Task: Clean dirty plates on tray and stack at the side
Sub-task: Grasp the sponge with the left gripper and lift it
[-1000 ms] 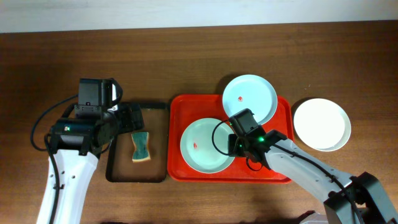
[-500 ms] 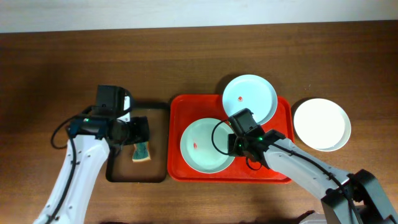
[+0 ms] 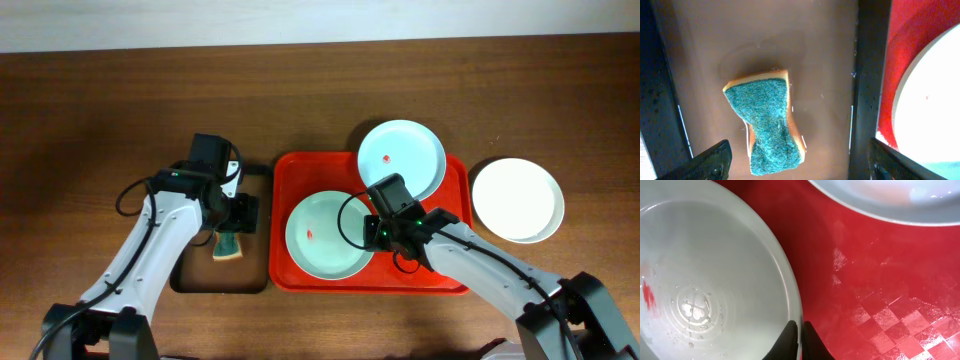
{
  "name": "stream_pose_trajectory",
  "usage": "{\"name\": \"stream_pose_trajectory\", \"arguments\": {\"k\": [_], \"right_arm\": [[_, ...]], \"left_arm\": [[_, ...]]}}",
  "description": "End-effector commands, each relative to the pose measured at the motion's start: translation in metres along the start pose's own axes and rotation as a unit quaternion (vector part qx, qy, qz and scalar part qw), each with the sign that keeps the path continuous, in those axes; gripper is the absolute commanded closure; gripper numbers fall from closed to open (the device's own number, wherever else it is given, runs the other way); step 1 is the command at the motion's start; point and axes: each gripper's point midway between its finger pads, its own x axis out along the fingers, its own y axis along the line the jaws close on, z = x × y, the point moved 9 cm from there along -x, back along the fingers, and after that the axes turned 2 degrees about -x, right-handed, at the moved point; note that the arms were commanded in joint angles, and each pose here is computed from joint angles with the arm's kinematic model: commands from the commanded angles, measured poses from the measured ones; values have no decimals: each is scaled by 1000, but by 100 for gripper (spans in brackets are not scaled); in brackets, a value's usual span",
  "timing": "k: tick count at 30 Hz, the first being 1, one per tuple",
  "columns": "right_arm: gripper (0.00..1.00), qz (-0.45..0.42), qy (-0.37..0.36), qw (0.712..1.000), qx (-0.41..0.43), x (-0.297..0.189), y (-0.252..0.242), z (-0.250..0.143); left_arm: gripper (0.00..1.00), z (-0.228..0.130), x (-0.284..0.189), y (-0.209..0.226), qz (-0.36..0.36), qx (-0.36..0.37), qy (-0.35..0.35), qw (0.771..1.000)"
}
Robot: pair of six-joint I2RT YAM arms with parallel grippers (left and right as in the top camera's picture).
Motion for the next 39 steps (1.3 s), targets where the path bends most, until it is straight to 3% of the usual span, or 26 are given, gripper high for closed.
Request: {"name": "stream_pose_trajectory", "arguments": {"k": [1,3,6,8,12,18,19,21,23,24,25,27,29,31,36,39], "right_arm": [[94,19,14,1000,3,0,4,0],[94,16,12,1000,5,0,3,0],[84,-2,-3,1000,5,0,1,3],[83,-8,-8,1000,5,0,0,4],[83,-8,-8,1000,4,0,0,4],[82,-8,-8,1000,5,0,0,4],[82,-8,-8,1000,4,0,0,4],[82,-8,-8,1000,4,0,0,4],[56,-8,-7,1000,5,0,0,4],[54,-7,-6,1000,5,0,0,4],[55,-1,-3,1000,8,0,1,4],[69,-1,6,1000,29,3,1,1],[76,-8,21,999,30,12,-1,-2],[96,6,30,999,30,13,2,-3],[96,7,27,999,46,0,1,-3],[55,15,12,999,46,0,4,1]], "left_arm": [[29,-7,3,2,9,-8,19,1000],[35,-12,7,8,41,-52,26,997],[35,-23,21,10,45,-57,37,997],[44,-25,33,12,47,-60,48,996],[53,-16,44,23,34,-95,40,994],[60,-14,60,24,39,-95,55,993],[66,-16,65,25,41,-95,66,992],[98,-16,67,25,41,-95,69,992],[100,-11,64,22,22,-72,63,995],[100,-2,56,14,-17,-40,59,997],[100,5,48,12,-30,-36,51,998],[100,22,17,8,-38,-32,5,999],[100,25,-3,7,-42,-27,-32,998],[100,22,-18,6,-43,1,-51,998],[100,18,-17,-4,-46,41,-42,997],[100,17,-17,-4,-46,41,-38,997]]}}
